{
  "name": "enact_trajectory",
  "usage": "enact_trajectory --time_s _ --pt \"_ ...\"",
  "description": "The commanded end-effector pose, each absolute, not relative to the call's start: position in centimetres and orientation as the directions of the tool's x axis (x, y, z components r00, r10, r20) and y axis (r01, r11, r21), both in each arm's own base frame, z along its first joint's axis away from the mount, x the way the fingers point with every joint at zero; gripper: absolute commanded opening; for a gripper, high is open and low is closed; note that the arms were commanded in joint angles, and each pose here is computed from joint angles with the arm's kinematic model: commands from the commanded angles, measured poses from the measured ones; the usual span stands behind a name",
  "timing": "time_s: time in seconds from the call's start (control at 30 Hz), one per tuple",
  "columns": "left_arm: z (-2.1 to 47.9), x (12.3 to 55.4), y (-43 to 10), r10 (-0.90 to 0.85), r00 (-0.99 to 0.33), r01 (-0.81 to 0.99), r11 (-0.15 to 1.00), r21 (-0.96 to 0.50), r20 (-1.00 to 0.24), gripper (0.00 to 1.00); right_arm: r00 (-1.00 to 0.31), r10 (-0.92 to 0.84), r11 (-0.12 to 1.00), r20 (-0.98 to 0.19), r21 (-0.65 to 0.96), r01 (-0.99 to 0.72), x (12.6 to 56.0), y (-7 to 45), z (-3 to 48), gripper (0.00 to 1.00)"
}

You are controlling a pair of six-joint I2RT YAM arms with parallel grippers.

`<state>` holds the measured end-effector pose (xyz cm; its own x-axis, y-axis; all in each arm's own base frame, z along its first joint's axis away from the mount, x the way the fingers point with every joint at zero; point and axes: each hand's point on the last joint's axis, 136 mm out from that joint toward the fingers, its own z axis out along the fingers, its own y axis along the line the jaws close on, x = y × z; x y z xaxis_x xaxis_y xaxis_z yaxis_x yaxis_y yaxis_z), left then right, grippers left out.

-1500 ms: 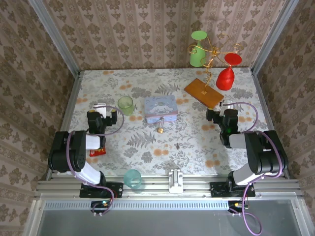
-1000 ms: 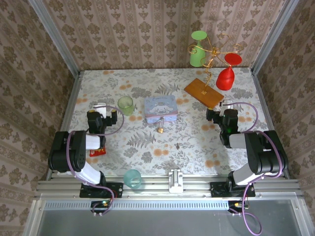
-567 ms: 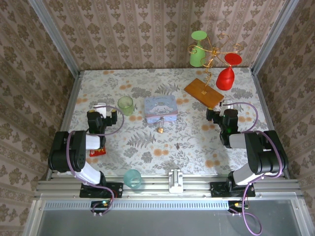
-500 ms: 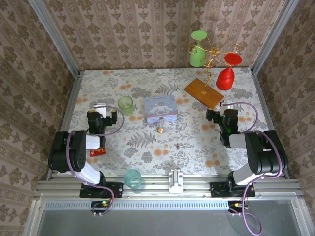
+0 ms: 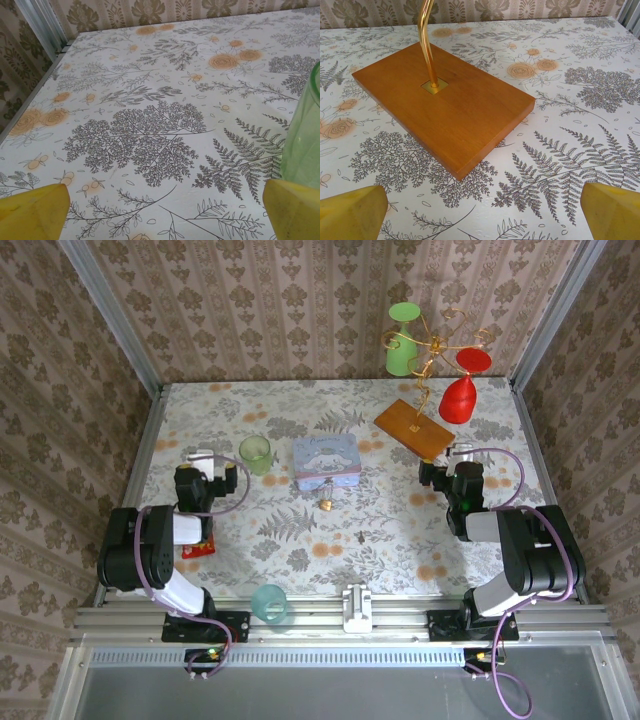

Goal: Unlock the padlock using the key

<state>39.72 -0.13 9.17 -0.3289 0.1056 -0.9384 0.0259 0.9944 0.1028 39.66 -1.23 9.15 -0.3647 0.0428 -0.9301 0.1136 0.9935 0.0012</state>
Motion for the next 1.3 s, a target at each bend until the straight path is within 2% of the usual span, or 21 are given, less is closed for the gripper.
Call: enact_trajectory --time_s 0.0,0.27,0.4,0.5,0.6,0.7,0.77,0.8,0.9,1.0,1.13,1.27 --pt "10.9 38.8 1.1 0.071 -0.255 -0.052 0.995 0.087 -0.964 1.0 -0.333 0.039 0.992 -0.942 -0.003 0.124 39.6 -1.3 10.5 1.0" --pt "14.8 37.2 2.3 0.065 -0.226 -0.147 0.984 0.1 -0.972 1.0 -0.396 0.107 0.984 -0.912 0.041 0.171 38.8 -1.7 13.5 1.0" --pt "17.4 36.3 2.5 -0.003 -0.208 -0.184 0.982 0.036 -0.978 1.0 -0.371 0.165 0.979 -0.914 0.107 0.172 37.9 -1.3 14.6 1.0" --pt "19.5 35.2 2.6 -0.163 -0.134 -0.203 0.97 -0.134 -0.977 1.0 -0.378 0.198 0.978 -0.904 0.157 0.137 37.0 -0.4 15.7 1.0" --pt "21.5 34.3 0.1 -0.306 -0.127 -0.032 0.952 -0.304 -0.944 1.0 -0.406 0.229 0.974 -0.885 0.21 0.091 35.9 0.7 16.8 1.0" --pt "22.8 33.2 -0.9 -0.484 -0.065 0.072 0.87 -0.488 -0.873 1.0 -0.454 0.266 0.961 -0.85 0.27 0.057 34.7 2.0 17.3 1.0" --pt "23.5 32.9 -1.9 -0.567 -0.082 0.139 0.808 -0.573 -0.82 1.0 -0.505 0.263 0.959 -0.822 0.282 0.042 34.0 3.0 17.1 1.0" --pt "23.8 33.0 -3.0 -0.581 -0.144 0.171 0.782 -0.599 -0.801 1.0 -0.532 0.26 0.957 -0.806 0.287 0.034 33.6 3.6 17.1 1.0" --pt "25.0 32.9 -7.7 -0.506 -0.299 0.252 0.776 -0.579 -0.809 1.0 -0.59 0.247 0.954 -0.768 0.3 0.008 32.3 5.6 16.4 1.0" --pt "25.5 32.0 -12.1 -0.386 -0.38 0.338 0.789 -0.514 -0.841 1.0 -0.632 0.231 0.953 -0.739 0.303 -0.005 31.0 7.5 15.8 1.0" --pt "24.5 30.4 -18.0 -0.251 -0.529 0.444 0.732 -0.516 -0.811 1.0 -0.699 0.22 0.948 -0.68 0.317 -0.009 29.5 9.9 14.4 1.0" --pt "23.2 27.9 -22.6 -0.08 -0.606 0.517 0.716 -0.469 -0.791 1.0 -0.754 0.184 0.947 -0.631 0.32 -0.037 28.0 12.5 12.9 0.99"
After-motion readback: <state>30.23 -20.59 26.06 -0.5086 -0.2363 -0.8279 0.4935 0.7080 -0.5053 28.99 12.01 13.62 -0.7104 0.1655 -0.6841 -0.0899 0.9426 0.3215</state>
